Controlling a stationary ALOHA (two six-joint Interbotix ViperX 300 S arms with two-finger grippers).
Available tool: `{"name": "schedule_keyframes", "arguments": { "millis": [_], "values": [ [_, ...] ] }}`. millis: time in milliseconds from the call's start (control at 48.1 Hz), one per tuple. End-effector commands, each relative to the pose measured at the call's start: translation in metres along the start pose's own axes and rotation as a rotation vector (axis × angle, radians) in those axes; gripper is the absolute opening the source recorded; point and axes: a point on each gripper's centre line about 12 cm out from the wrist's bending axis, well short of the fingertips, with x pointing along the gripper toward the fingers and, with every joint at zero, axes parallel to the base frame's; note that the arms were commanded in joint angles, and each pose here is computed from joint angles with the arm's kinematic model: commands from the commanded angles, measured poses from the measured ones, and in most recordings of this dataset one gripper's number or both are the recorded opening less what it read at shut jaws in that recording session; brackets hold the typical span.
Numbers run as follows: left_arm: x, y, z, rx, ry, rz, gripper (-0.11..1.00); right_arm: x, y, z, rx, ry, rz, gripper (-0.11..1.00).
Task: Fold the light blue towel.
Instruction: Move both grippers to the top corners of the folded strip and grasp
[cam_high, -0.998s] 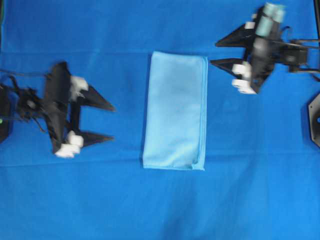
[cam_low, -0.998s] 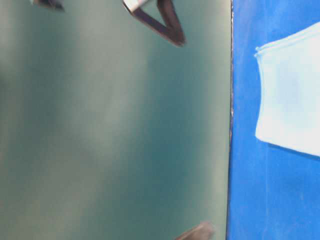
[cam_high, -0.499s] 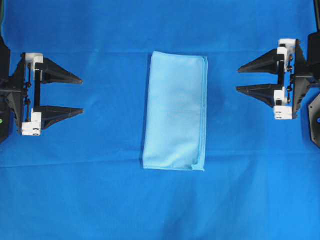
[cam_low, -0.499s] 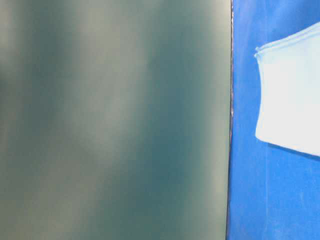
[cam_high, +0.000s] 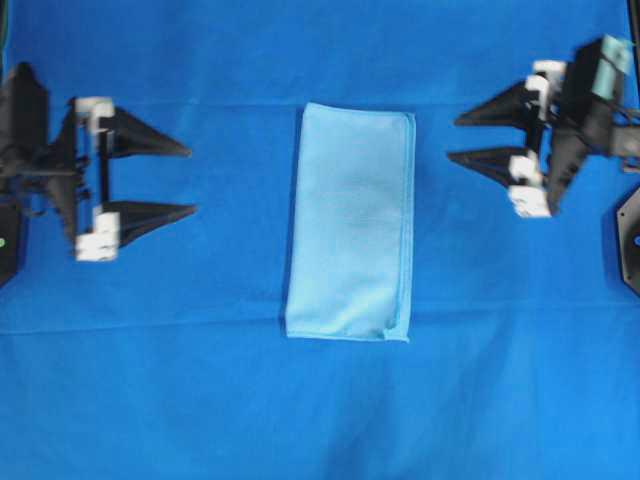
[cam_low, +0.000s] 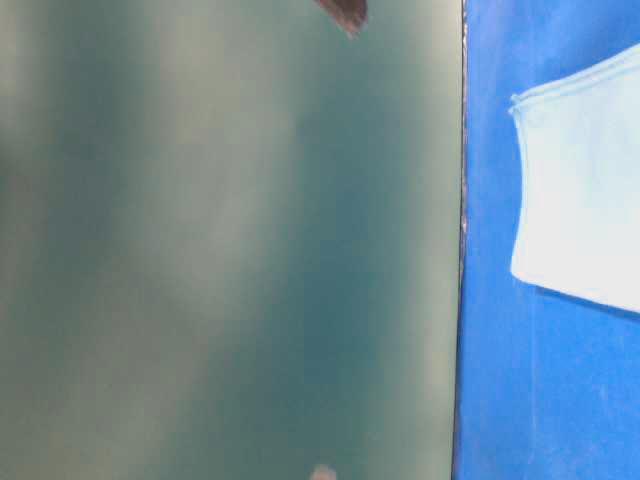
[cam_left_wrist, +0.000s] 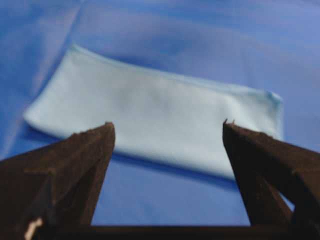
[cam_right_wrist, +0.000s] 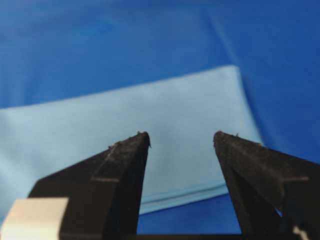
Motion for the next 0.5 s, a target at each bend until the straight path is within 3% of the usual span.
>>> {"name": "schedule_keyframes", "arguments": {
  "millis": [0, 270, 478],
  "values": [
    [0.023, 0.011, 0.008, -0.003, 0.003, 0.042, 0.83, 0.016, -0.012, 0.006, 0.007, 0.039, -0.046, 0.59],
    [0.091, 0.053, 0.006, -0.008, 0.082, 0.157, 0.83, 0.062, -0.052, -0.013, 0.017, 0.218, -0.156, 0.59],
    [0.131, 0.090, -0.023, -0.039, 0.162, 0.234, 0.83, 0.086, -0.068, -0.032, 0.035, 0.293, -0.176, 0.59]
  ]
}}
